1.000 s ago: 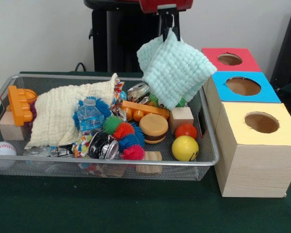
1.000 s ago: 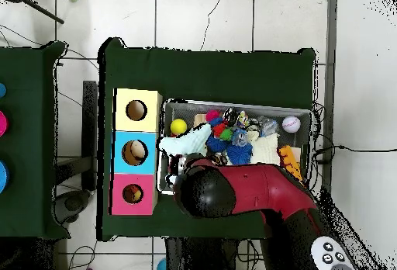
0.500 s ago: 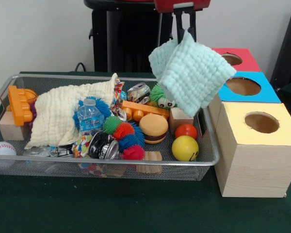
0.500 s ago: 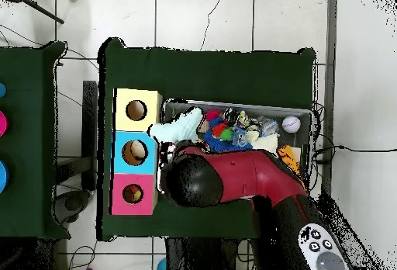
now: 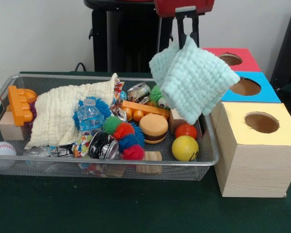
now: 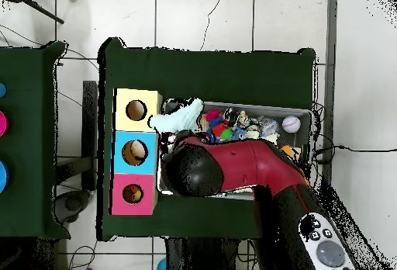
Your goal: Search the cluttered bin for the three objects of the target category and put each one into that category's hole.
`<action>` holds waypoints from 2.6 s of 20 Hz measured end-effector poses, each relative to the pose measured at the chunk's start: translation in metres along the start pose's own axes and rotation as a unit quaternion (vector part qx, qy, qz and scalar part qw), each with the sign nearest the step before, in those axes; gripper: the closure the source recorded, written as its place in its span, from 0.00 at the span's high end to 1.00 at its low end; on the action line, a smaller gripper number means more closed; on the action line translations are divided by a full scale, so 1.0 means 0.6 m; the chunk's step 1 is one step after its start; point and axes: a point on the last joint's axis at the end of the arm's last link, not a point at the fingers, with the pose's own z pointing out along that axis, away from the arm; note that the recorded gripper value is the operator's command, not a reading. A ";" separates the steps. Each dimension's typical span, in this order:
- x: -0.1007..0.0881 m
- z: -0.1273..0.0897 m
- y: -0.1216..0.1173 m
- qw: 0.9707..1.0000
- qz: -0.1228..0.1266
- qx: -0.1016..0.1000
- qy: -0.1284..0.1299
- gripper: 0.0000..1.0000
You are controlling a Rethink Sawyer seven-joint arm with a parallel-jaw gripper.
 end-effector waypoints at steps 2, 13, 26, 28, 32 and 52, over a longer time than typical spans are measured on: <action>0.001 0.002 -0.001 1.000 -0.002 0.000 0.000 1.00; 0.001 0.006 -0.020 1.000 -0.012 0.010 -0.013 1.00; 0.001 -0.008 -0.143 0.999 -0.003 0.031 -0.032 1.00; 0.004 -0.011 -0.170 0.999 -0.003 0.038 -0.036 1.00; 0.013 -0.010 -0.223 0.998 -0.007 0.047 -0.042 1.00; 0.107 0.102 -0.258 0.989 -0.129 0.071 -0.009 1.00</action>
